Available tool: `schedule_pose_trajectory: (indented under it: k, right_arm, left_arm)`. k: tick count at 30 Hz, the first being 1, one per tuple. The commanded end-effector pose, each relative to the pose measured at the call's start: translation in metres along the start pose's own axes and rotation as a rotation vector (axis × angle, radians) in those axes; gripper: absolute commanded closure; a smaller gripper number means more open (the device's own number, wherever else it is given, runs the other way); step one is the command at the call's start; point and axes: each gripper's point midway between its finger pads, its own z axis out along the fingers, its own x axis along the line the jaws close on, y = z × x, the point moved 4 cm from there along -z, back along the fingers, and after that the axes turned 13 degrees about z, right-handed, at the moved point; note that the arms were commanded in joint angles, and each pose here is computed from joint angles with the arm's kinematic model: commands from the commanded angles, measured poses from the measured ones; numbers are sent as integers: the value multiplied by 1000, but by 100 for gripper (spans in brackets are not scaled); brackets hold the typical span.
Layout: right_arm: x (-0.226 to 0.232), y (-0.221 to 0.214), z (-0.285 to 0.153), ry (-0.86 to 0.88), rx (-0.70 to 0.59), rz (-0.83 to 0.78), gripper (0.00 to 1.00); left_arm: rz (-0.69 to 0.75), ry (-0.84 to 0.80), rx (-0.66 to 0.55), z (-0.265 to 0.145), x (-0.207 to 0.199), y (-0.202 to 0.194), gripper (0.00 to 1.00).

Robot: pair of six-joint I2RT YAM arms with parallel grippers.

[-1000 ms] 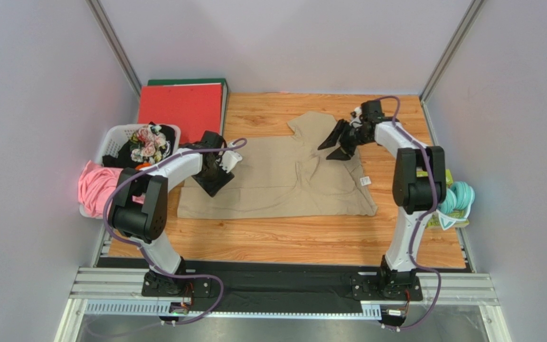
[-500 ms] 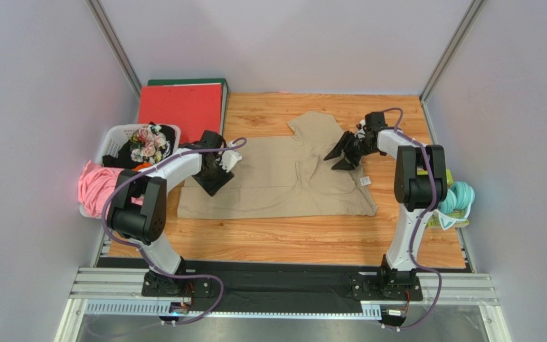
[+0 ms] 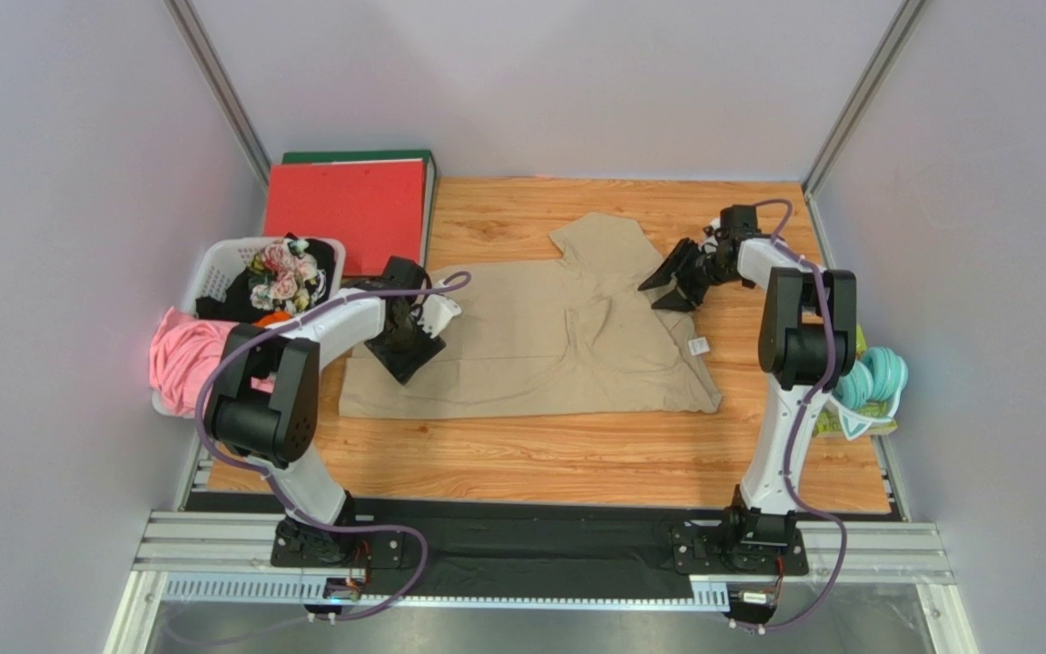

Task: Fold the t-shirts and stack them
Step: Fold the tshirt

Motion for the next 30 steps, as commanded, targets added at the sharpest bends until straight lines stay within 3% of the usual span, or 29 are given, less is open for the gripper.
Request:
schedule_pose_trajectory:
  k: [1, 13, 30]
  right_arm:
    - [5, 14, 7, 24, 1, -33, 49]
    - [6, 37, -1, 57, -19, -20, 49]
    - [6, 16, 23, 47, 46, -15, 51]
  left_arm:
    - [-20, 4, -26, -8, 1, -7, 39]
    - [-76, -38, -10, 7, 4, -16, 40]
    - [-75, -30, -4, 10, 9, -14, 41]
